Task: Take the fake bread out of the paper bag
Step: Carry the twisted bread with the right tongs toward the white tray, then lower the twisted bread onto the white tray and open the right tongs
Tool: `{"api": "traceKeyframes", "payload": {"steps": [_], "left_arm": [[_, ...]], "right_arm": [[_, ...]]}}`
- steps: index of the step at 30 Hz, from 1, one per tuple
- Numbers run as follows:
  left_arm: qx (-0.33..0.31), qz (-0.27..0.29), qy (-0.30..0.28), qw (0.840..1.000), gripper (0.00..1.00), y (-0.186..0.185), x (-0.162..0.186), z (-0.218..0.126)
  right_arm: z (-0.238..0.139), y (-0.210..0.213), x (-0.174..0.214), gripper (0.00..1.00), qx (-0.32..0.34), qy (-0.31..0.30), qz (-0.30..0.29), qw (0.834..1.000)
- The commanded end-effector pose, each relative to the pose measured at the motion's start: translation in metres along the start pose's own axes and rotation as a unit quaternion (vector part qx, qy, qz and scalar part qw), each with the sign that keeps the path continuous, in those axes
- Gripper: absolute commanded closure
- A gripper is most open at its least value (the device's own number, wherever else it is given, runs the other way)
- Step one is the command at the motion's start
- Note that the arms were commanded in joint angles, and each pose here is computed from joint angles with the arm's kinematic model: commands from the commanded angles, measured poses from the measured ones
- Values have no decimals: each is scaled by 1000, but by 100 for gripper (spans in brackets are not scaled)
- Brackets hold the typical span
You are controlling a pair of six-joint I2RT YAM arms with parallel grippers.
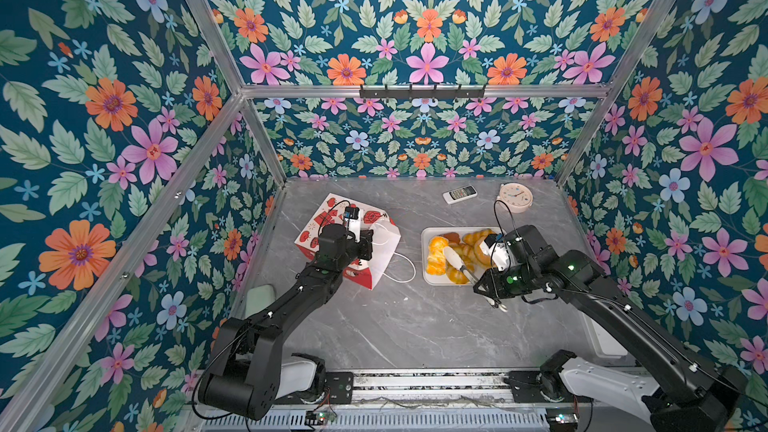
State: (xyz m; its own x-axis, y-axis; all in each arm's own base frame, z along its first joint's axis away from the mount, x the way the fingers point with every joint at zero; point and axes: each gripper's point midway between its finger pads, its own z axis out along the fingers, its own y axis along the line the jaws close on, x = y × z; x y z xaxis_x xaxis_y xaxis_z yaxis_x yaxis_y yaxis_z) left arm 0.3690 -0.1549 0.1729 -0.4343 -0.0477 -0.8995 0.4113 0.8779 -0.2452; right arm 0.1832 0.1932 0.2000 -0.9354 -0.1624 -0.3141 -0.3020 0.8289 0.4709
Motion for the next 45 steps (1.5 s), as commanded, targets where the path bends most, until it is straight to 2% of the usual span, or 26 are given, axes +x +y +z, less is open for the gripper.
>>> {"api": "traceKeyframes", "payload": {"steps": [1,11,20,31,45], "left_arm": [[3,-4,-24,1000,100,0,-10,-2],[13,-15,-30,999,100,4,-4,0],[18,-29,-34,999,100,10,2,1],[24,-40,-35,998,100,16,5,4],[29,-47,-34,998,100,17,5,6]], "right_arm": [[3,-7,0,100,34,16,-26,999],[21,-14,-11,100,82,57,-39,994],[36,-9,-24,100,88,77,-52,992],[45,-26,-29,100,139,95,-55,984],[58,-29,-33,100,150,106,-59,981]]}}
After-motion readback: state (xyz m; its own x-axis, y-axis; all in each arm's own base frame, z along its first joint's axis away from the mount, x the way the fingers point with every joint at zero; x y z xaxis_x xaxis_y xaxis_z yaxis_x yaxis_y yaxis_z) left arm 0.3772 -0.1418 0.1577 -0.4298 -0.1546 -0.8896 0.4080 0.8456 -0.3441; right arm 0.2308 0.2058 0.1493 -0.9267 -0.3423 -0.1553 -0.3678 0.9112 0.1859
